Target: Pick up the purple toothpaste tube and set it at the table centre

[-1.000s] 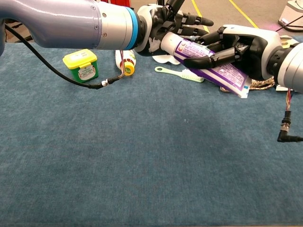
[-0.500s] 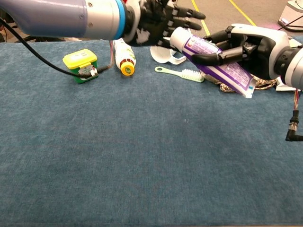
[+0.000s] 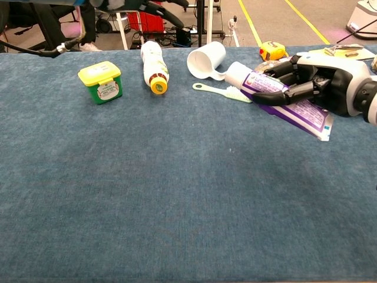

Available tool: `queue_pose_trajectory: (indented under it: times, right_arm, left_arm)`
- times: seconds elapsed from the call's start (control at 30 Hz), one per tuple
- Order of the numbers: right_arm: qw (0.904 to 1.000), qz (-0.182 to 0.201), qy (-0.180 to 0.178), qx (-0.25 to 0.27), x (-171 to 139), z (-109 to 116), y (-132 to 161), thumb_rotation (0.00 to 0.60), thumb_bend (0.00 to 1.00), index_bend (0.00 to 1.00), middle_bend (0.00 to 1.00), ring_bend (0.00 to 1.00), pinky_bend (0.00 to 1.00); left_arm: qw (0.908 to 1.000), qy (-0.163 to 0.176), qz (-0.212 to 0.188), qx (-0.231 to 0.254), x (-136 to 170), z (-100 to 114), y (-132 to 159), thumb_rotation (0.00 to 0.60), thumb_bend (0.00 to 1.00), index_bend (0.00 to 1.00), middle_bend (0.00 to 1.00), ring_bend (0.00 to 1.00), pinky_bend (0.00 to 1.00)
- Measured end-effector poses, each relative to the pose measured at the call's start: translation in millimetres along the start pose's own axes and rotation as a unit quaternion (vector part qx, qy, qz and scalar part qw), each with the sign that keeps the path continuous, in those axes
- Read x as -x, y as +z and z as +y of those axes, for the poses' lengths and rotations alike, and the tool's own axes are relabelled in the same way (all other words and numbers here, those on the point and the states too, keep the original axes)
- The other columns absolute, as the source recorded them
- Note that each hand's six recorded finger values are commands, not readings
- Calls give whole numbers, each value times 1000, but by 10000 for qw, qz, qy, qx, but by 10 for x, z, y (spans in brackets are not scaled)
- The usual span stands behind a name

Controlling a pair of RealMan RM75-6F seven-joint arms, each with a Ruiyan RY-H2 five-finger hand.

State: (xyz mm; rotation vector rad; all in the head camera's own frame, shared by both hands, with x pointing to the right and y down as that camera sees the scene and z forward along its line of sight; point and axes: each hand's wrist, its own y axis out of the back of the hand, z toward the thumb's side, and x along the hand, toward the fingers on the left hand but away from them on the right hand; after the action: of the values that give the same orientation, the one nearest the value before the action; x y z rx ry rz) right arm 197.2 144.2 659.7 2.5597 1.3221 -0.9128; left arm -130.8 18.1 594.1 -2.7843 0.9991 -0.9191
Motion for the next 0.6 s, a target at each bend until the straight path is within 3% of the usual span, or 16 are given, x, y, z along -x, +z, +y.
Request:
queue_pose_trajectory:
  times: [0.13,0.37,0.5,0.6]
  right_arm:
    - [9996,-81,44,-250,-22,27,-70,576,482,771,849,1000,1000]
    - [9930,-242,114,-1149,-50,124,-212,564,482,726,799,964,989]
    - [9843,-318,150,-1730,-54,177,-295,545,482,656,744,891,908]
    - [9768,-354,153,-2107,-52,206,-349,522,482,549,665,779,789]
  left_arm:
    - [9997,41,54,-250,108,62,-60,0,37,0,0,0,162]
    - [9966,265,125,-765,366,237,-158,0,37,0,0,0,162]
    - [9940,440,211,-979,559,354,-244,0,36,0,0,0,162]
    - [9918,547,295,-1118,705,439,-313,0,37,0,0,0,162]
